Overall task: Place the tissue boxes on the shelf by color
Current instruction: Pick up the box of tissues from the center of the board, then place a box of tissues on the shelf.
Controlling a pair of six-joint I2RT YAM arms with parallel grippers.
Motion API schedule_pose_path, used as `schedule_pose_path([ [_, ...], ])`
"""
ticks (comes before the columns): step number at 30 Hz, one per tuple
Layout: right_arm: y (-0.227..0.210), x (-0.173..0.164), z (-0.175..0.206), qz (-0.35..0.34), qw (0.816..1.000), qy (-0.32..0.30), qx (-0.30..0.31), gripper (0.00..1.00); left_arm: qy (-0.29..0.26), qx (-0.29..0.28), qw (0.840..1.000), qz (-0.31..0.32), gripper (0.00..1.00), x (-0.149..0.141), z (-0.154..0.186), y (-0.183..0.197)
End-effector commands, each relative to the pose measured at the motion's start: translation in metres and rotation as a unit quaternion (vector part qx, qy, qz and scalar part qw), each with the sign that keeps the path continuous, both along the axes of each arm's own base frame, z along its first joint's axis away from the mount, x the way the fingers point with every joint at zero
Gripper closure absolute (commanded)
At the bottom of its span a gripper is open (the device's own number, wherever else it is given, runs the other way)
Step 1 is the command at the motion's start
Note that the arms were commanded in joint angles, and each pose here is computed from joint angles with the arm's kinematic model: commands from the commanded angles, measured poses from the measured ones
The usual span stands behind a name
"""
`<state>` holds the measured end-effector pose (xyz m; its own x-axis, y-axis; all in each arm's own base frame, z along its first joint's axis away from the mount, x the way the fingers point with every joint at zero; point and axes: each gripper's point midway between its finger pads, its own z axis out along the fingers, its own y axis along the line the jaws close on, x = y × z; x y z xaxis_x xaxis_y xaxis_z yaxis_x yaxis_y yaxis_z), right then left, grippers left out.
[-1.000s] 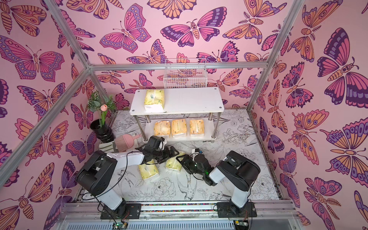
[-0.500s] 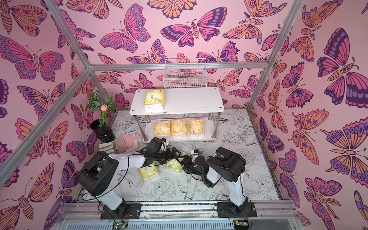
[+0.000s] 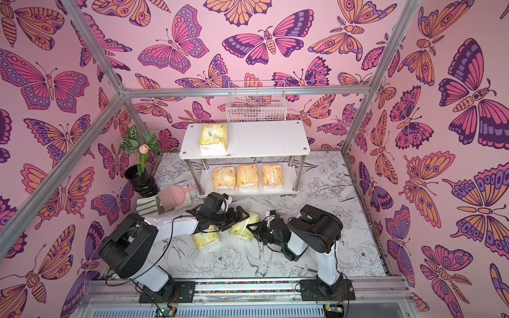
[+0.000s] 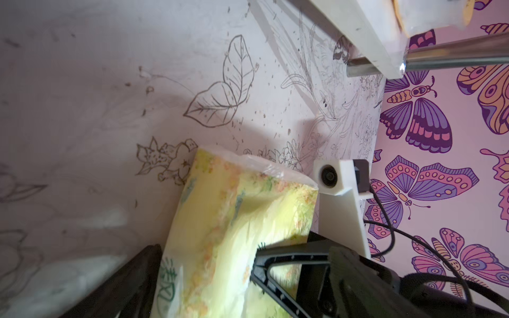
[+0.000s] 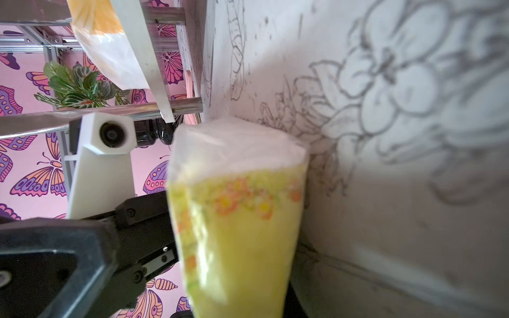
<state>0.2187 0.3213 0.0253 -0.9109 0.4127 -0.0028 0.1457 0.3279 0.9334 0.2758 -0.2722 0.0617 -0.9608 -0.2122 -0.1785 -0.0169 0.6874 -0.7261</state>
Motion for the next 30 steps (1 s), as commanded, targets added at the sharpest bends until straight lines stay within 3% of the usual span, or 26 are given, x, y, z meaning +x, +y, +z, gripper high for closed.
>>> schedule_pose_path([
  [1, -0.014, -0.016, -0.021, 0.004, 0.999, 0.034, -0.041, 0.87, -0.02, 0.003, 1.0, -0.006, 0.0, -0.005, 0.028, 0.005],
  [10, -0.015, -0.023, 0.02, 0.028, 0.998, 0.013, -0.046, 0.89, -0.106, 0.037, 0.994, -0.019, 0.0, -0.02, 0.106, 0.032],
  [19, -0.028, -0.035, 0.099, 0.07, 0.992, -0.044, -0.091, 0.9, -0.189, 0.088, 0.978, -0.018, 0.0, -0.044, 0.166, 0.073],
  [30, -0.032, -0.051, 0.217, 0.109, 0.985, -0.124, -0.059, 0.9, -0.256, 0.122, 0.957, -0.056, 0.0, -0.054, 0.234, 0.086],
])
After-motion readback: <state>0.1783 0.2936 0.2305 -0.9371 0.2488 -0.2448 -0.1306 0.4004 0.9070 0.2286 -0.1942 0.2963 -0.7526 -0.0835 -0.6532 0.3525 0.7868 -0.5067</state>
